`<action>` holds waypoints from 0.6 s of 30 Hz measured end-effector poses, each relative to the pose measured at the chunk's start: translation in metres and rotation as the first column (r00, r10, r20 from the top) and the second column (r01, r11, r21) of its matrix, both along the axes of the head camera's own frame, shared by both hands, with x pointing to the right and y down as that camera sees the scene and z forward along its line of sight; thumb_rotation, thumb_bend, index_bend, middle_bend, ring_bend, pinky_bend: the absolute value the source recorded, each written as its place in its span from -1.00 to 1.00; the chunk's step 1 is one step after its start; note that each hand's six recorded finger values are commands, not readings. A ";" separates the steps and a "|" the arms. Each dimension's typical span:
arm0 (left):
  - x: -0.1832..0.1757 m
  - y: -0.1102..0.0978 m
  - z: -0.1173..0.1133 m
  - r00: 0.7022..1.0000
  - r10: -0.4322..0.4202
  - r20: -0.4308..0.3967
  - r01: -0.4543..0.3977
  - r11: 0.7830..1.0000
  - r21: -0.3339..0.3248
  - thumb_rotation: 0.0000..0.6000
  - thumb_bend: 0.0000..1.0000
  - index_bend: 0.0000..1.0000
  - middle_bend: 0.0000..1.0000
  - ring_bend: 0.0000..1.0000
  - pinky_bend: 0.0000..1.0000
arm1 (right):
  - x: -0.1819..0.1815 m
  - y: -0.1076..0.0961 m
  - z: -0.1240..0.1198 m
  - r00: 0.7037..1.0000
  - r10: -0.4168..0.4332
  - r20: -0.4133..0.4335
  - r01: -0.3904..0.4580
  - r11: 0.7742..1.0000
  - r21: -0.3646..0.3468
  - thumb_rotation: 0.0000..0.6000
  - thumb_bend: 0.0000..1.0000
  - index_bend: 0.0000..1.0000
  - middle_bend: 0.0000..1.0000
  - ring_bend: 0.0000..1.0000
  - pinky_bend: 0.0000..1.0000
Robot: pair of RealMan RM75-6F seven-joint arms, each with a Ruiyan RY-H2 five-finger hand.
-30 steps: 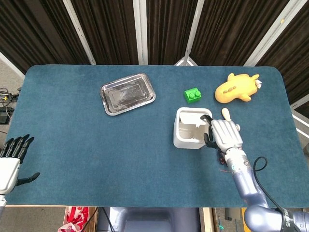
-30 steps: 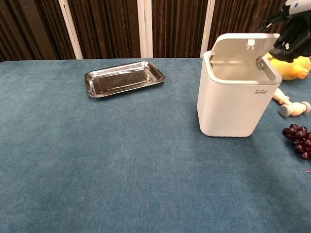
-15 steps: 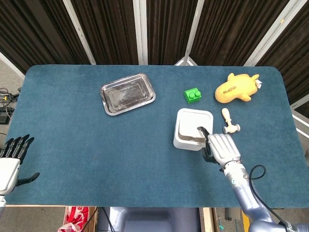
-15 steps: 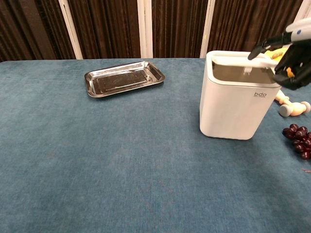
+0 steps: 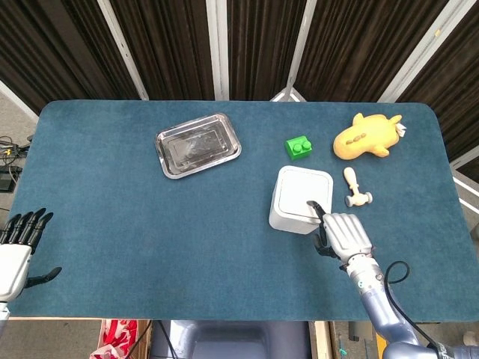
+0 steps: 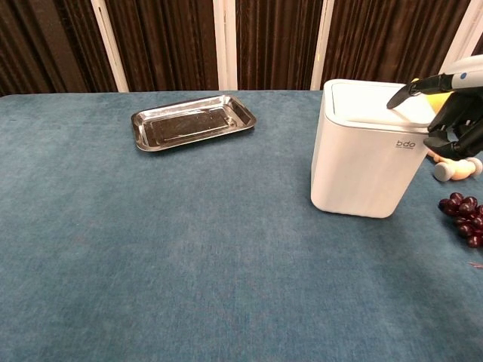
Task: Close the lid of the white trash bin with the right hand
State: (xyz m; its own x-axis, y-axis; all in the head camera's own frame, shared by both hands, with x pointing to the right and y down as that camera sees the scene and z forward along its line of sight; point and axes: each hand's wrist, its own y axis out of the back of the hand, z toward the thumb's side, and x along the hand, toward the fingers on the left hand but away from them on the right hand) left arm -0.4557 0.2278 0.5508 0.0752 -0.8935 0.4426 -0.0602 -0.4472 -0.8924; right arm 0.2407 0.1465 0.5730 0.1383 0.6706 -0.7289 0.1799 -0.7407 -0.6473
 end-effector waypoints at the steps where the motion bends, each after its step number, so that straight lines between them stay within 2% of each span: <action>1: 0.000 0.000 0.000 1.000 0.000 0.000 0.000 1.000 -0.001 1.00 -1.00 -1.00 -1.00 -1.00 -1.00 | 0.001 0.001 0.001 1.000 0.000 -0.002 0.000 1.000 -0.004 1.00 0.16 -0.77 0.38 0.49 0.50; 11: 0.000 0.000 0.000 1.000 -0.001 -0.001 0.001 1.000 0.000 1.00 -1.00 -1.00 -1.00 -1.00 -1.00 | 0.003 0.015 0.015 1.000 -0.011 -0.018 0.010 0.998 -0.055 1.00 0.16 -0.77 0.38 0.49 0.50; 18: 0.000 0.000 -0.001 1.000 0.002 -0.001 -0.002 1.000 0.005 1.00 -1.00 -1.00 -1.00 -1.00 -1.00 | 0.004 0.014 0.014 1.000 -0.005 -0.026 0.003 0.999 -0.052 1.00 0.16 -0.77 0.38 0.49 0.50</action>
State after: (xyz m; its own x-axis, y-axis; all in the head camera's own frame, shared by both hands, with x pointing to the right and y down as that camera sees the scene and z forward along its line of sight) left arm -0.4556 0.2274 0.5500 0.0777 -0.8956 0.4381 -0.0598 -0.4428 -0.8946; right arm 0.2447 0.1607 0.5870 0.1217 0.6314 -0.7658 0.1606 -0.7739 -0.6126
